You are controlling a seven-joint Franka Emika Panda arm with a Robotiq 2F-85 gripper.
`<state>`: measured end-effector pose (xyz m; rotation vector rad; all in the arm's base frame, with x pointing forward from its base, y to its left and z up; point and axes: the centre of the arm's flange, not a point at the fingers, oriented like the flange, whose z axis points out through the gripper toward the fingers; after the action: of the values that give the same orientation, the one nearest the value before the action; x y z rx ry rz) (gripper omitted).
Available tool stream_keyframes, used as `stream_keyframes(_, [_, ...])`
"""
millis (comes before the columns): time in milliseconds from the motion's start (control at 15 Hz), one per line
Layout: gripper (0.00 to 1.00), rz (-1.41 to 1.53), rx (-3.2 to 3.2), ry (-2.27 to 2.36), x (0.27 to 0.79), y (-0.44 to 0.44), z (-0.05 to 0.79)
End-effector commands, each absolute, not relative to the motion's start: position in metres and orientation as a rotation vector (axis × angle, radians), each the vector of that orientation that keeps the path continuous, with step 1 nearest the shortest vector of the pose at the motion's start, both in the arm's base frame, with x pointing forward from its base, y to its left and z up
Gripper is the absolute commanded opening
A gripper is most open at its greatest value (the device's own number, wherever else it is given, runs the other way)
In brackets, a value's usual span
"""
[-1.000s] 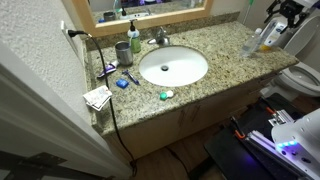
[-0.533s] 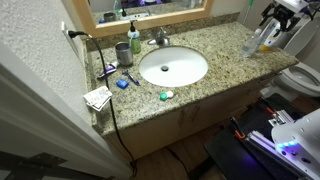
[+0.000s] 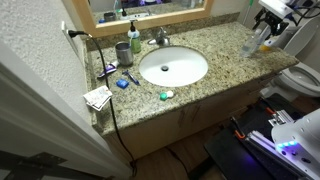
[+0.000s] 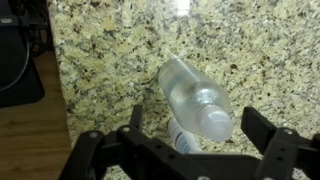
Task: Move the clear bottle to the left side of the sink
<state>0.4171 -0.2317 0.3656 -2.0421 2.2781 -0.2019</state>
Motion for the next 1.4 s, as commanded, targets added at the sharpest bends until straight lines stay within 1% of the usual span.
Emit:
stream_keyframes(0, [1.00, -0.202, -2.027, 2.302, 0.428, -0.236, 0.348])
stream_keyframes(400, [1.00, -0.186, -2.001, 2.341, 0.429, -0.243, 0.332])
stream_keyframes(467, [0.75, -0.193, -2.003, 2.339, 0.429, -0.244, 0.333])
stream_keyframes(533, [0.74, -0.198, -2.005, 2.336, 0.430, -0.243, 0.333])
stream_keyframes(933, [0.33, -0.246, -2.007, 2.317, 0.437, -0.243, 0.341])
stream_keyframes(1067, [0.30, -0.240, -2.003, 2.310, 0.437, -0.243, 0.343])
stream_keyframes(1133, [0.27, -0.237, -1.997, 2.305, 0.437, -0.244, 0.346])
stream_keyframes(1200, [0.26, -0.232, -1.989, 2.294, 0.436, -0.245, 0.351])
stream_keyframes(1333, [0.21, -0.228, -1.965, 2.242, 0.433, -0.246, 0.374])
